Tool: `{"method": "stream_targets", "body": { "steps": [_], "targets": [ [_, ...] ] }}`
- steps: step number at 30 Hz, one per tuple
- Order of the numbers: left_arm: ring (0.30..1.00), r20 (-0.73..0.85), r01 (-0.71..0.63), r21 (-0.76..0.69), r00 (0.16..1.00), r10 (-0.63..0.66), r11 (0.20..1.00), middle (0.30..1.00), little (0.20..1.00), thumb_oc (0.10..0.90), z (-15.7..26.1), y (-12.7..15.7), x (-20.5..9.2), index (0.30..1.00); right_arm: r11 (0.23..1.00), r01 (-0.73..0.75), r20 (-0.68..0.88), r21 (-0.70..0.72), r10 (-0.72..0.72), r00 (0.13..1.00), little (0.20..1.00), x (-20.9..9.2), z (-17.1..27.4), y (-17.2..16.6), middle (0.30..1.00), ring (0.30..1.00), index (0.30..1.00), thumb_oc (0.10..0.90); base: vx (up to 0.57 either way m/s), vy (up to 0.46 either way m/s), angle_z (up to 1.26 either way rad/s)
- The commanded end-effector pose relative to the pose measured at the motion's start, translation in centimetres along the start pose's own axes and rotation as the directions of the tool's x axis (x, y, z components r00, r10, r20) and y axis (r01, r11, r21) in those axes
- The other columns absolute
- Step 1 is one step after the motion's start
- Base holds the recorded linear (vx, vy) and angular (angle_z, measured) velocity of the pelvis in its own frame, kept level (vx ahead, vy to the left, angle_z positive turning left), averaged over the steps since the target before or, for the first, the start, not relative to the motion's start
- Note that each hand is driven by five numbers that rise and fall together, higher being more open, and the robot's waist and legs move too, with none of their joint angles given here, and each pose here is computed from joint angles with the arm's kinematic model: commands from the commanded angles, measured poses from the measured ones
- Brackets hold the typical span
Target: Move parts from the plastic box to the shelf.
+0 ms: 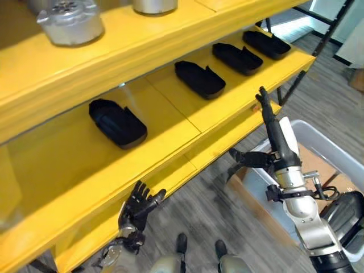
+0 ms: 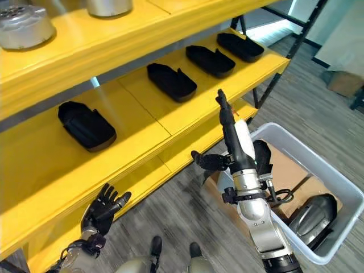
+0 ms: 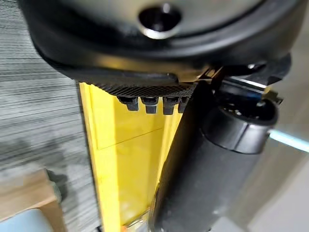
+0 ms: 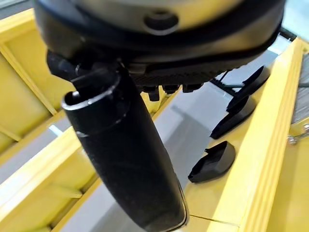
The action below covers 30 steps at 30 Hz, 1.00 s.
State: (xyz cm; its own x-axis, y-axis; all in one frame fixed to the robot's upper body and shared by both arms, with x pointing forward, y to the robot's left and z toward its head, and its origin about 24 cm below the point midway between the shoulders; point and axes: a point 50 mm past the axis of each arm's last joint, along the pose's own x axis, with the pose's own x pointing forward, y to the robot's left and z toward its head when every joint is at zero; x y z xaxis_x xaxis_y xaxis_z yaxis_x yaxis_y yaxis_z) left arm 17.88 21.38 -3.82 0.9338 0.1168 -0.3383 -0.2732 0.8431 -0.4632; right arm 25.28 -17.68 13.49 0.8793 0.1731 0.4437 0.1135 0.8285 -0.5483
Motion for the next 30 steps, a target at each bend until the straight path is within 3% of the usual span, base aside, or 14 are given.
{"method": "stream_targets", "body": {
  "steps": [1, 13, 19, 23, 28, 30],
  "targets": [
    [1.000, 0.250, 0.149, 0.049, 0.956, -0.156, 0.988, 1.000, 1.000, 0.900, 5.1, -2.7, 1.2, 1.000, 0.997, 0.073, 0.275, -0.004, -0.069, 0.959, 1.000, 2.3, 4.4, -1.6, 1.000, 1.000, 1.000, 0.900, 0.01, 0.072, -0.98],
    [1.000, 0.296, 0.115, 0.042, 0.947, -0.122, 0.992, 1.000, 1.000, 0.900, 6.4, -1.9, 1.0, 1.000, 1.000, 0.020, 0.323, 0.003, -0.020, 0.946, 1.000, 4.1, 5.7, 0.3, 1.000, 1.000, 1.000, 0.900, 0.01, -0.101, -0.90],
    [1.000, 0.289, 0.181, 0.041, 0.939, -0.186, 0.983, 1.000, 1.000, 0.900, 6.3, -3.8, 1.5, 1.000, 0.999, 0.032, 0.303, -0.022, -0.023, 0.953, 1.000, 3.0, 5.2, -0.7, 1.000, 1.000, 1.000, 0.900, 0.14, -0.246, -0.13],
    [1.000, 0.273, 0.227, 0.048, 0.934, -0.231, 0.973, 1.000, 1.000, 0.900, 6.1, -5.1, 2.1, 1.000, 0.998, 0.035, 0.267, 0.050, -0.047, 0.963, 1.000, 2.1, 4.6, -0.9, 1.000, 1.000, 1.000, 0.900, 0.05, -0.299, 0.13],
    [1.000, 0.246, 0.204, 0.043, 0.947, -0.208, 0.978, 1.000, 1.000, 0.900, 5.3, -4.5, 1.5, 1.000, 0.998, 0.039, 0.275, 0.056, -0.053, 0.960, 1.000, 2.0, 4.7, -1.0, 1.000, 1.000, 1.000, 0.900, 0.25, 0.071, -0.39],
    [1.000, 0.231, 0.131, 0.028, 0.964, -0.134, 0.991, 1.000, 1.000, 0.900, 4.5, -2.9, 1.0, 1.000, 0.995, 0.002, 0.254, 0.103, -0.028, 0.967, 1.000, 2.2, 4.3, -0.3, 1.000, 1.000, 1.000, 0.900, 0.56, 0.450, -0.83]
  ]
}}
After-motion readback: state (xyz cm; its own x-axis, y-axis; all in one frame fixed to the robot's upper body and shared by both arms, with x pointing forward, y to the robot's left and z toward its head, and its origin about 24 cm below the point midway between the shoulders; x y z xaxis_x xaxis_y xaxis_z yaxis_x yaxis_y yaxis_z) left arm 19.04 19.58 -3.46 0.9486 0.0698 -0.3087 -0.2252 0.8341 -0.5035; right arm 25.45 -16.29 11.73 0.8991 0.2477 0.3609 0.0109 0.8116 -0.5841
